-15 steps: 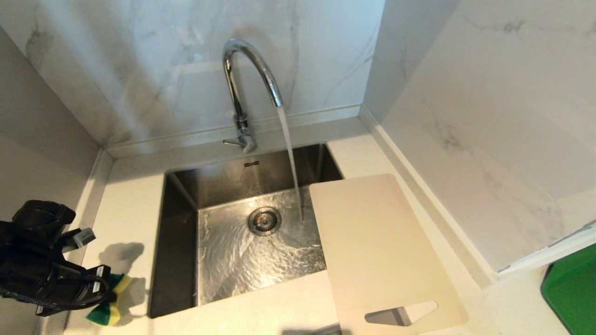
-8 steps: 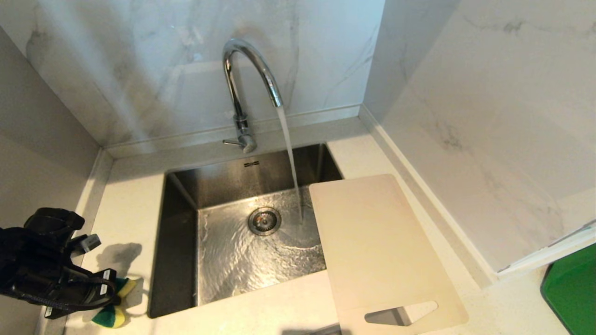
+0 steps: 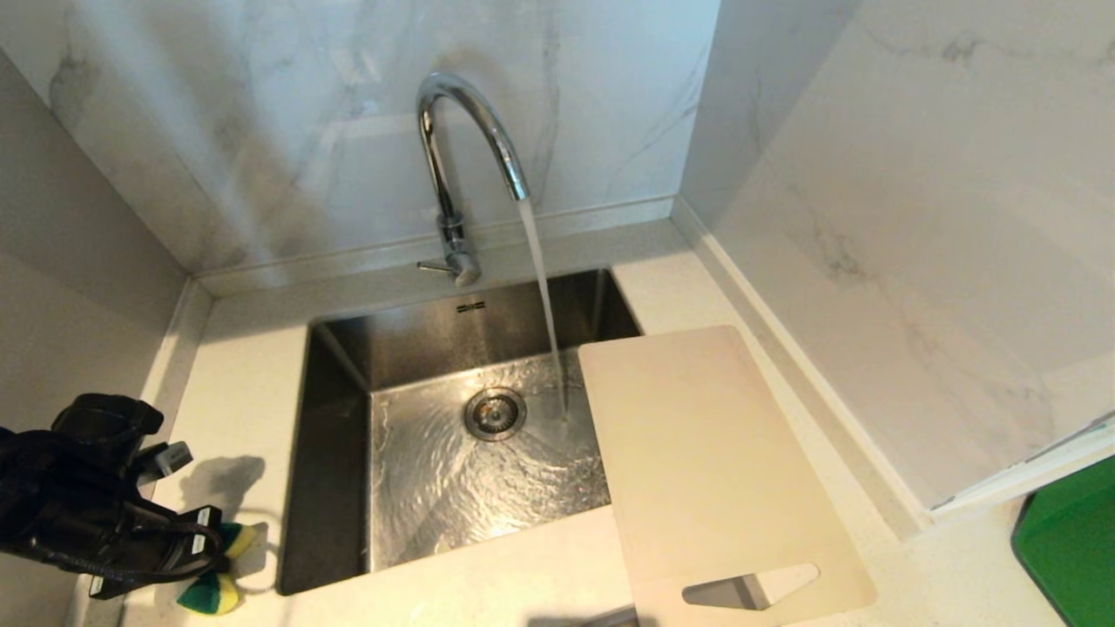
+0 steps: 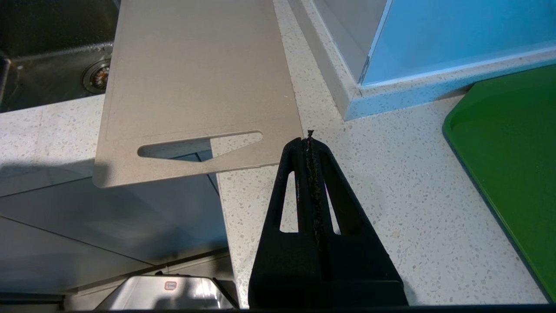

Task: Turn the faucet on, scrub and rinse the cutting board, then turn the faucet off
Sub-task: Put down the cleaning cloth

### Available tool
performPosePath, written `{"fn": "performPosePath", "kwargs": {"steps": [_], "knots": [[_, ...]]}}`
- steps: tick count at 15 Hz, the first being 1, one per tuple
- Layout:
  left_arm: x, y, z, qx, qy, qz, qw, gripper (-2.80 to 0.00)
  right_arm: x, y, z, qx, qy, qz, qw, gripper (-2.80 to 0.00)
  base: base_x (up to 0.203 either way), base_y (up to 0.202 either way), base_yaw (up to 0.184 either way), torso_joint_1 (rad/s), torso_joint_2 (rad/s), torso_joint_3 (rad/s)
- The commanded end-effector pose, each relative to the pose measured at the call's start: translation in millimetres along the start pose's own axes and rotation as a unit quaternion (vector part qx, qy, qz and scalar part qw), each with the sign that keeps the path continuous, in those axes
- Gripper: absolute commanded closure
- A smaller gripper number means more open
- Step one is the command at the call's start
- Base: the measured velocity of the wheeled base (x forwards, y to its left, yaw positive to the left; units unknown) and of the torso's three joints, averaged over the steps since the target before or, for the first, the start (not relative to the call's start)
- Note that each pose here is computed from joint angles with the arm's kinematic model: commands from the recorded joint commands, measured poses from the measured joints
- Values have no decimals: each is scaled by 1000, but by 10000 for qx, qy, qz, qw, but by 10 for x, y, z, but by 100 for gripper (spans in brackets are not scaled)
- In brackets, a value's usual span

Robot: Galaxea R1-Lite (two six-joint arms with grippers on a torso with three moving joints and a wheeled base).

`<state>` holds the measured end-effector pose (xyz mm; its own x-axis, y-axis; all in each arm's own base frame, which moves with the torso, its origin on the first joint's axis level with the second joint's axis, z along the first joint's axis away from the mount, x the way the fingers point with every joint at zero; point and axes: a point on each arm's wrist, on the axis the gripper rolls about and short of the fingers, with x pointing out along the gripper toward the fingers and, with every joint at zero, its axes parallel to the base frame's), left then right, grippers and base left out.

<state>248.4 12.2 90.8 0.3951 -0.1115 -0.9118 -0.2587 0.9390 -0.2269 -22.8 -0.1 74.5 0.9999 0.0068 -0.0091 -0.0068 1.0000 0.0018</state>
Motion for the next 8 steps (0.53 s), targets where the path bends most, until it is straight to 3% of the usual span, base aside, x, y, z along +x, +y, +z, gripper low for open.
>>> {"fn": "performPosePath", "kwargs": {"steps": [1,8], "knots": [[12,4,-12,-10,44,9,10000,-280,0,0,0,-1,0,4,10000,0,0,0,0,0,0,0],[-85,15,36,-53,-257,-54,9996,-280,0,0,0,-1,0,4,10000,0,0,0,0,0,0,0]]}}
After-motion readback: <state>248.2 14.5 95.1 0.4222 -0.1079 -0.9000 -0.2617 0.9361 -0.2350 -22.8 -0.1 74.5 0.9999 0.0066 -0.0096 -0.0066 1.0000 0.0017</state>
